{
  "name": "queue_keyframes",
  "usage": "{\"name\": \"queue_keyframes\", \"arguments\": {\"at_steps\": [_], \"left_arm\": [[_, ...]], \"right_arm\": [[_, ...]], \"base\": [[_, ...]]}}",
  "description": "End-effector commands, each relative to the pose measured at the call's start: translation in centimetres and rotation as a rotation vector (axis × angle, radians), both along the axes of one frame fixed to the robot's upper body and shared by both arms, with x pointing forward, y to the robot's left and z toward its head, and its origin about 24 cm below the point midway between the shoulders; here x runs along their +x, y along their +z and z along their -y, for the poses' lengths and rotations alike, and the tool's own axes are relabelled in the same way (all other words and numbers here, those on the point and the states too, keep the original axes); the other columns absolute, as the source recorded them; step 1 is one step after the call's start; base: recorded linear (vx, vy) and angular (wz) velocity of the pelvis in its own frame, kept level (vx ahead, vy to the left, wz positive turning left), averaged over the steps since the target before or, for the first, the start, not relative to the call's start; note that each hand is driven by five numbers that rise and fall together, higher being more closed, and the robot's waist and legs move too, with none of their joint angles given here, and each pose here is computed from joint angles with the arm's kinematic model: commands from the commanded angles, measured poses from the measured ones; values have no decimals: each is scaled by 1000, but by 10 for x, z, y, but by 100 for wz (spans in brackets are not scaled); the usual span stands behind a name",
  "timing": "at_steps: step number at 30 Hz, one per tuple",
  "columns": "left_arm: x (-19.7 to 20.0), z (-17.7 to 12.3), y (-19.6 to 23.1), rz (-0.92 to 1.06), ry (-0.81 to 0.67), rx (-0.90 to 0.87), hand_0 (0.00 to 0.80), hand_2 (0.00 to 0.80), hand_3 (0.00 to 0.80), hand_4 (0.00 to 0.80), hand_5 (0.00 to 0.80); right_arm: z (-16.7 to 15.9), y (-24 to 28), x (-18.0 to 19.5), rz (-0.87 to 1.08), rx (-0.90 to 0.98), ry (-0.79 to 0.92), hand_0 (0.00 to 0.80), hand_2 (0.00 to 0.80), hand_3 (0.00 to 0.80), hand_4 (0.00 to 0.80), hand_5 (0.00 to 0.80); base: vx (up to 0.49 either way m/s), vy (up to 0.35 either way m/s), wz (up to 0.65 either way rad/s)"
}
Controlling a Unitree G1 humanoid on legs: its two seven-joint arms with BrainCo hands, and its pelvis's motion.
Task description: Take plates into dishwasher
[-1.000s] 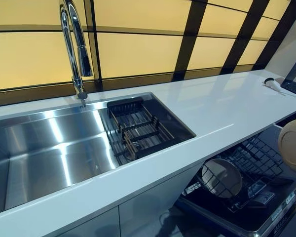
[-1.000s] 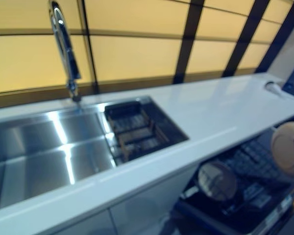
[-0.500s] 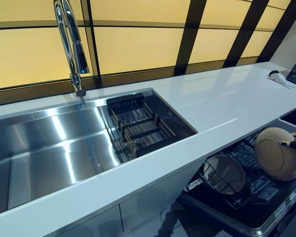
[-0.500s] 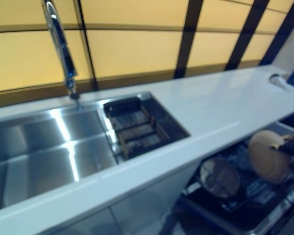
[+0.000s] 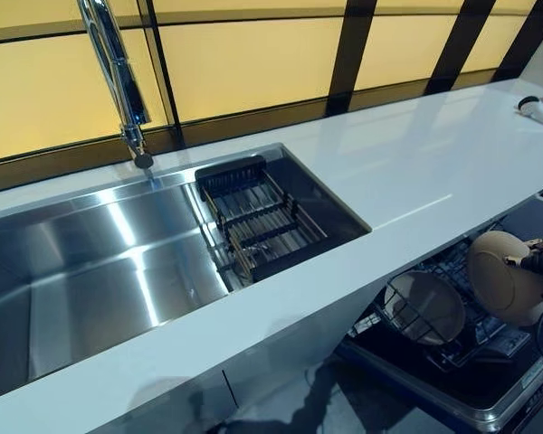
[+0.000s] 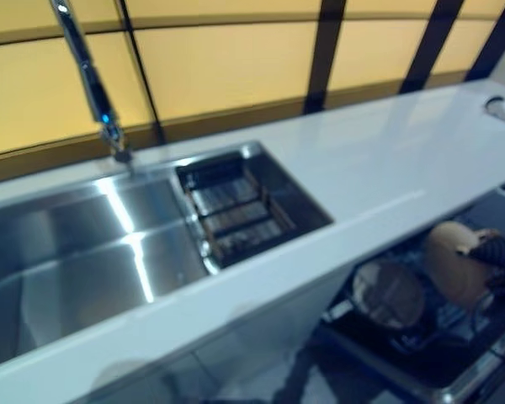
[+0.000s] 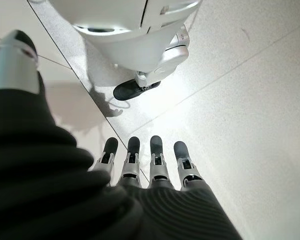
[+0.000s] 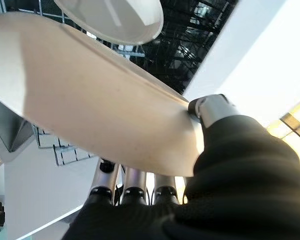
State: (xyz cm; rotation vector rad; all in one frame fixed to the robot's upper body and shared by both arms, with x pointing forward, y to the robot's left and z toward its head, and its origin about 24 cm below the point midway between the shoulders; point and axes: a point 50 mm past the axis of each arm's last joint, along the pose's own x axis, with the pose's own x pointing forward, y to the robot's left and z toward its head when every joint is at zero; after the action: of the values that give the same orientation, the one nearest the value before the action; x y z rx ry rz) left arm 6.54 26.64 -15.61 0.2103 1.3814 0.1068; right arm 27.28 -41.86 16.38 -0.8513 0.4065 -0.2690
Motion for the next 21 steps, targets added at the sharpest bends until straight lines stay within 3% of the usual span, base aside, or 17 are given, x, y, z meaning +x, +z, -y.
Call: {"name": "queue_keyframes", "arguments": {"at_steps": [1, 21], "left_arm": [[11, -8, 4, 14, 7, 15, 0, 0, 0, 0, 0], [26, -9, 8, 78, 0, 5, 0, 0, 0, 0, 0]], "right_arm": [[-11, 35, 14, 116, -95, 36, 800, 800, 800, 800, 800], [-11, 40, 12, 38, -277, 44, 800, 800, 800, 800, 800]], "base": [[-41, -43, 1], [-31, -14, 1]]}}
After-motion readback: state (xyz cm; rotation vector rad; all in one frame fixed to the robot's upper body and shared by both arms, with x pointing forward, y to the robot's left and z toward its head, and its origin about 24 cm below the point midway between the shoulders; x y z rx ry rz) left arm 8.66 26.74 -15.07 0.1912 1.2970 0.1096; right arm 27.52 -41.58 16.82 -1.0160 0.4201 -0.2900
